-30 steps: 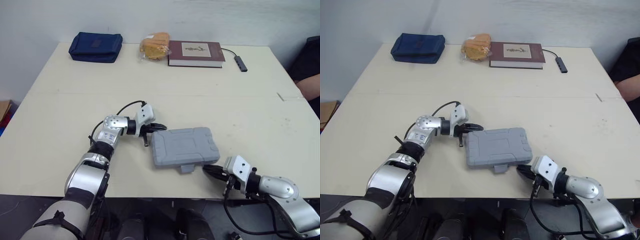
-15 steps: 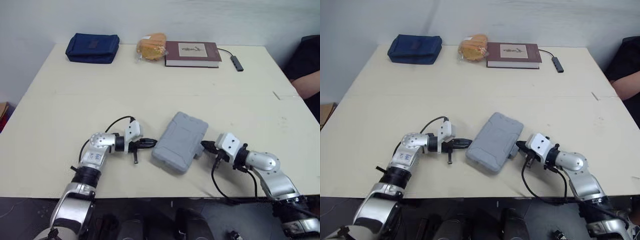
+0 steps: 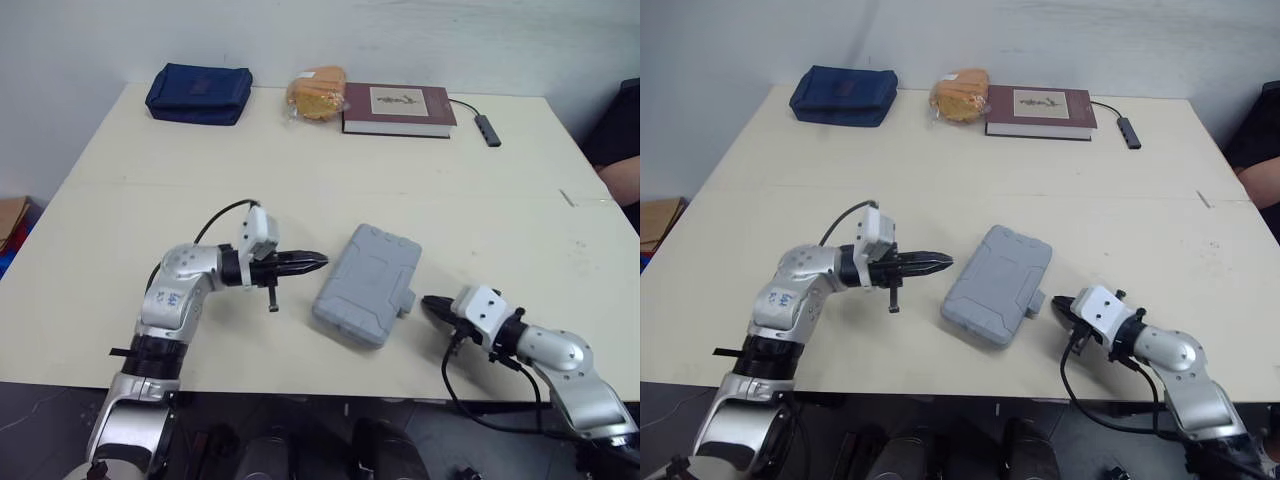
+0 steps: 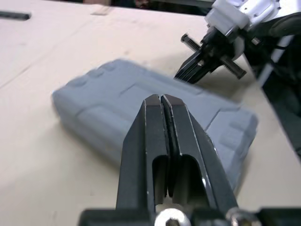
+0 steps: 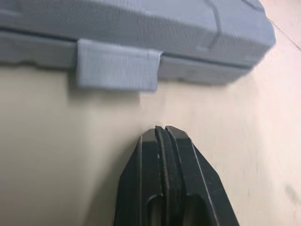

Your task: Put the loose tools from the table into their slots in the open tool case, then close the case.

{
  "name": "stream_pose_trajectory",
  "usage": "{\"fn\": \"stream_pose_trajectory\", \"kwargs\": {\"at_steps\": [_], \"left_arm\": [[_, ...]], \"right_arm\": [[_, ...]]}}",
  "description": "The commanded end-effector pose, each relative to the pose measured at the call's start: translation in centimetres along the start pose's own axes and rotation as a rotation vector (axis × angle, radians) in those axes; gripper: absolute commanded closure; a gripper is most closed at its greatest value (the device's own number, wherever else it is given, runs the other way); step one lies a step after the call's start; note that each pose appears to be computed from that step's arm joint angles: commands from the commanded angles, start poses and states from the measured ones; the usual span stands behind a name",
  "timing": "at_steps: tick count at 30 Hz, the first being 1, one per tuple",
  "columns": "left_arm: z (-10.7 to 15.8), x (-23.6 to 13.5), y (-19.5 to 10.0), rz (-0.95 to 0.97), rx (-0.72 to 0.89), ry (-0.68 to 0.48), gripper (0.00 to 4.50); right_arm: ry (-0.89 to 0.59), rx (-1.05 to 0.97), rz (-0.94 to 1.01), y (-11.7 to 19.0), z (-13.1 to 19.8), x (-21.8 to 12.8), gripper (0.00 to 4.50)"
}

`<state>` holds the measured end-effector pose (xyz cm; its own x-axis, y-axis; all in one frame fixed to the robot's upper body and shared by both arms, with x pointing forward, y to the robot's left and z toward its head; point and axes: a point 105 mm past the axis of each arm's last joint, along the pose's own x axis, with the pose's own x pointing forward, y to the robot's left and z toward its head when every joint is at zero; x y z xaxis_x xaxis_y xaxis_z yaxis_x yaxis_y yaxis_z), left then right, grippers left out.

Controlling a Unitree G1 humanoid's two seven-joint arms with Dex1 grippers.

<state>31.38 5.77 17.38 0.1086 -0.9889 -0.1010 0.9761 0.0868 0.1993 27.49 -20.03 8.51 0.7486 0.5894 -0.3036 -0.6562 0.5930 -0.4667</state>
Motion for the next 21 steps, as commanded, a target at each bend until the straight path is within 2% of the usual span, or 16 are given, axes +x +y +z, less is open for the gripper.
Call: {"fn": "stream_pose_trajectory", "kwargs": {"at_steps": [1, 5, 8, 11, 14, 21], "left_arm": [[-0.1, 3.7, -0.7, -0.074, 0.048, 0.049, 4.5], [-1.0, 6.7, -0.3, -0.098, 0.111, 0.12, 4.5], [-2.7, 8.1, 0.4, -0.063, 0.054, 0.241, 4.5], [-4.5, 8.4, 0.4, -0.076, 0.085, 0.372, 4.5], [-6.2, 7.9, -0.2, -0.111, 0.091, 0.447, 4.5], [-6.4, 8.6, 0.1, -0.066, 0.042, 0.418, 4.5]], "right_arm": [[-0.052, -0.01, -0.015, 0.3, 2.2, -0.8, 4.45], [-0.075, -0.021, 0.001, 0.9, 3.3, -0.5, 4.45], [-0.079, -0.017, -0.018, 0.8, 3.7, 0.0, 4.45], [-0.069, -0.029, -0.025, 0.7, 3.8, 0.3, 4.45], [-0.066, -0.03, -0.026, 0.5, 3.9, 0.8, 4.45], [-0.055, -0.035, -0.005, 0.8, 3.4, 2.2, 4.45]]}}
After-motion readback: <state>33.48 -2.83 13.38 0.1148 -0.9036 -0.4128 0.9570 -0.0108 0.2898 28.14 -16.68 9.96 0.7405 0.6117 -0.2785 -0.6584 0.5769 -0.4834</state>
